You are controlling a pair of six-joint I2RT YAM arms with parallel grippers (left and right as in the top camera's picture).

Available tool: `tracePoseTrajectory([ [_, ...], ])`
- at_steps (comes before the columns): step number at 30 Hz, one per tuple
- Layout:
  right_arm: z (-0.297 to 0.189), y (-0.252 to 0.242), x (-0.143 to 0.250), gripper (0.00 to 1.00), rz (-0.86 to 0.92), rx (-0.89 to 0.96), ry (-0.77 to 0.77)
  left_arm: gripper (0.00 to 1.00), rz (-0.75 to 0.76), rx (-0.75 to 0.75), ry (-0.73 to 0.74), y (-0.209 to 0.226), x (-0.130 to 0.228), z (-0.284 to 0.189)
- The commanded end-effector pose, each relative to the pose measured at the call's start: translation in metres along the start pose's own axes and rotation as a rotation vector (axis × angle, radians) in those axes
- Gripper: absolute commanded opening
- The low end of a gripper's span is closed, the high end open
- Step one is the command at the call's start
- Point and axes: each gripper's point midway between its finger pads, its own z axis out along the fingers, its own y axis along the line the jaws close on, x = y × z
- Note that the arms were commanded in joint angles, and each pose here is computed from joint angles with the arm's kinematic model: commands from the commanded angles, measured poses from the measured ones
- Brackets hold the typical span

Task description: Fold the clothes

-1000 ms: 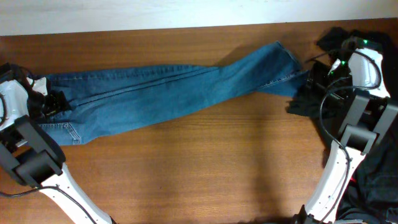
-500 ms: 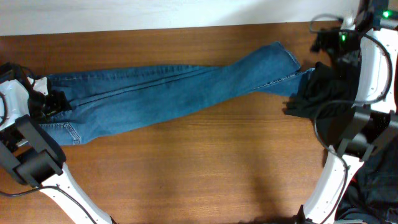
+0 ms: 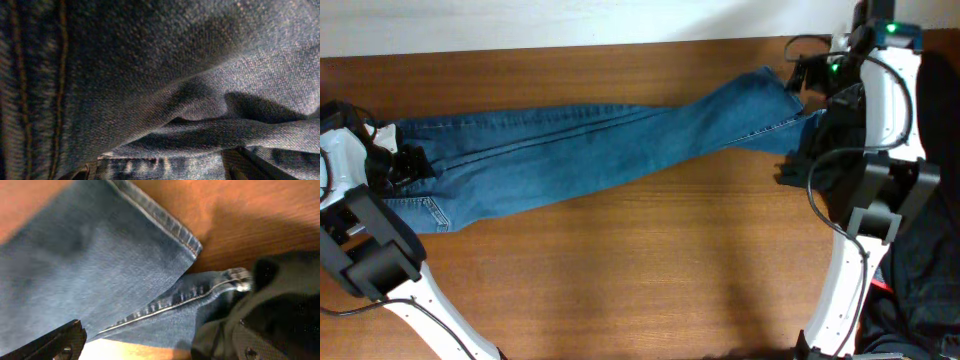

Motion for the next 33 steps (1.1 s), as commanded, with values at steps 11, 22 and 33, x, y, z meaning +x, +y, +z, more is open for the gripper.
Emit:
tracePoseTrajectory([
  [11,0.023,0.008,-0.001,0.99,-0.01,-0.055,0.013,0.79,-0.014,0.002,0.052,0.002,0.012,0.015],
  [22,0.064,0.029,-0.01,0.99,-0.054,-0.143,-0.009,0.79,-0.014,0.002,0.053,0.002,0.013,0.015],
  [33,0.103,0.036,-0.002,1.0,-0.067,-0.157,0.029,0.79,-0.015,0.002,0.053,0.002,0.013,0.015],
])
